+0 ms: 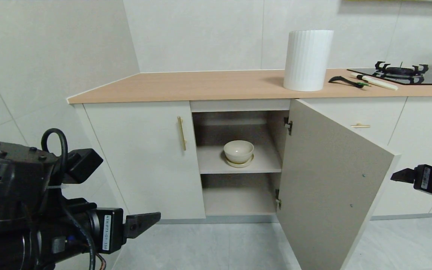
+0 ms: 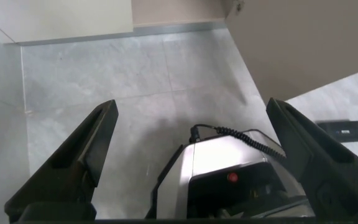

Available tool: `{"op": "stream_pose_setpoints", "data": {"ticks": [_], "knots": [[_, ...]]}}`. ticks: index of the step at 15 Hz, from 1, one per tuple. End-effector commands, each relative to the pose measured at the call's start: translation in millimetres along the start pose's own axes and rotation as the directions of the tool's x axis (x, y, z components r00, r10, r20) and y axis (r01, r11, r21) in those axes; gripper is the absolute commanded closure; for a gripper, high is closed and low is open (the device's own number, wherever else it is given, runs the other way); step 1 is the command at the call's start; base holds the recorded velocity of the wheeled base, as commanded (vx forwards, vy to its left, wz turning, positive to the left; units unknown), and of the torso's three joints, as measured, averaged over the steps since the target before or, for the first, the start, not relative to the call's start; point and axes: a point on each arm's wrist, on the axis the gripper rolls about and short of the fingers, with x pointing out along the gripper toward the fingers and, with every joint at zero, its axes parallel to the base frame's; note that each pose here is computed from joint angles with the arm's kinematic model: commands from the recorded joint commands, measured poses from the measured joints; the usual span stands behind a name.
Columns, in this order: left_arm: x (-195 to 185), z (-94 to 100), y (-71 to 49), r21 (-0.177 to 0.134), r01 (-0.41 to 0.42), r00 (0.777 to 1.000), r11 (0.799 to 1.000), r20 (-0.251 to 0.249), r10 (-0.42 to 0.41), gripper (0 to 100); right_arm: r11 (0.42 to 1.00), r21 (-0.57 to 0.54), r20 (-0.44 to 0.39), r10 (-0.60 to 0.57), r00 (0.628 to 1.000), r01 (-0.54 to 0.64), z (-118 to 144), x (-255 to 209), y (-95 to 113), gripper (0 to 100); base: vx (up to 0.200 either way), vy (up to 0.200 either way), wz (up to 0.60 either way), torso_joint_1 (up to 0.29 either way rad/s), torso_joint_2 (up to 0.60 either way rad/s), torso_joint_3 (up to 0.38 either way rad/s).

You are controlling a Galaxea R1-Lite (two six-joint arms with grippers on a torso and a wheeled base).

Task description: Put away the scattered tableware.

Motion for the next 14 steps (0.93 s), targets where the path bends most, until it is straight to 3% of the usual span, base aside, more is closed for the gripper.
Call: {"op": "stream_pose_setpoints", "data": {"ticks": [1,5,9,13,14], "knots": [[-1,0.7,-0.1,-0.002,0.003,1.0,1.0,0.008,-0.003,0,1.0,0.01,-0.058,-0.014,0.998,0.014,-6,21,1,0,0.0,0.0,0.0,0.0,0.0,0.0],[-4,2.5,-0.4,-0.009,0.017,0.999,1.0,0.037,-0.017,0,0.999,0.008,-0.1,0.052,0.994,-0.051,-17,22,20,0,0.0,0.0,0.0,0.0,0.0,0.0],[-19,2.3,2.3,-0.015,0.048,0.994,0.999,0.104,-0.046,0,0.991,-0.034,-0.117,0.127,0.985,-0.132,-26,14,40,0,0.0,0.0,0.0,0.0,0.0,0.0],[-17,-0.9,3.4,0.015,0.037,0.995,0.999,0.095,-0.038,0,0.932,-0.132,-0.156,0.316,0.936,-0.337,-27,7,89,0,0.0,0.0,0.0,0.0,0.0,0.0],[-17,0.3,3.0,0.023,0.039,0.993,0.999,0.113,-0.042,0,0.903,-0.186,-0.176,0.357,0.918,-0.387,-29,3,107,0,0.0,0.0,0.0,0.0,0.0,0.0]]}}
